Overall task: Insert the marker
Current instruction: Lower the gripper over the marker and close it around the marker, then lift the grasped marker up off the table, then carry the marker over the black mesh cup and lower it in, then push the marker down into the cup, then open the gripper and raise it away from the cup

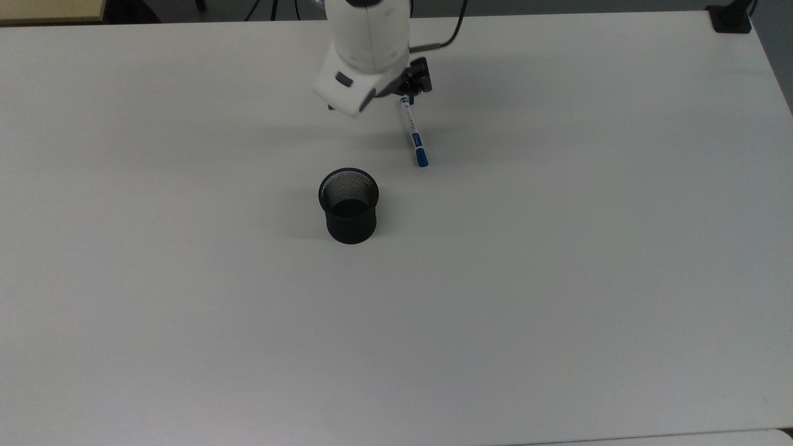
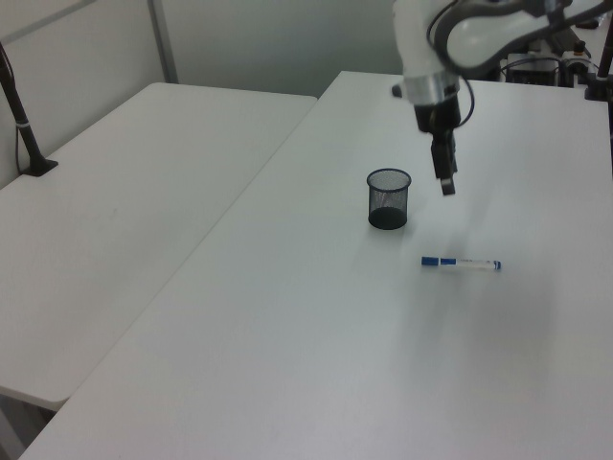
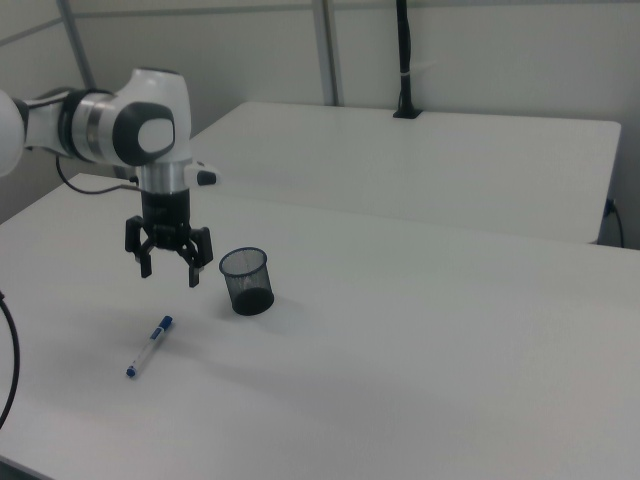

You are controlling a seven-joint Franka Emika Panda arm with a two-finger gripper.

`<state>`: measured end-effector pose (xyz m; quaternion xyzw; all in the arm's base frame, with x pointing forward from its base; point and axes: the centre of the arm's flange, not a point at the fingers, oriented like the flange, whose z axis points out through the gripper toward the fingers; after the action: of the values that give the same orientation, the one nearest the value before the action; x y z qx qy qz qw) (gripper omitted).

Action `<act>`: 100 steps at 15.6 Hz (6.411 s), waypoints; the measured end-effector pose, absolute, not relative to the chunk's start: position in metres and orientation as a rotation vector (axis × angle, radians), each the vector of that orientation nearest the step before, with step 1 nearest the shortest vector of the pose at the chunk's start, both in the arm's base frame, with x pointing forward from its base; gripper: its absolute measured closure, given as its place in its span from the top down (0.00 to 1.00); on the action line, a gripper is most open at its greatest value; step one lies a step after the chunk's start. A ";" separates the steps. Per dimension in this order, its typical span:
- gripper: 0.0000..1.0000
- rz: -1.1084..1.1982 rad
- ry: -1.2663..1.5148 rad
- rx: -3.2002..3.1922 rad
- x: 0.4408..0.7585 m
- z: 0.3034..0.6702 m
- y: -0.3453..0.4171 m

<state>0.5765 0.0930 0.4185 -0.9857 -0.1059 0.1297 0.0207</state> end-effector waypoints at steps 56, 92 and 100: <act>0.17 -0.427 0.350 -3.007 0.644 0.544 -0.019; 0.44 -0.409 0.404 -3.082 0.669 0.427 0.054; 0.64 -0.002 0.058 -3.084 0.624 0.482 0.023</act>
<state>0.6245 0.0235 0.4817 -0.9994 0.0186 -0.0005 0.0286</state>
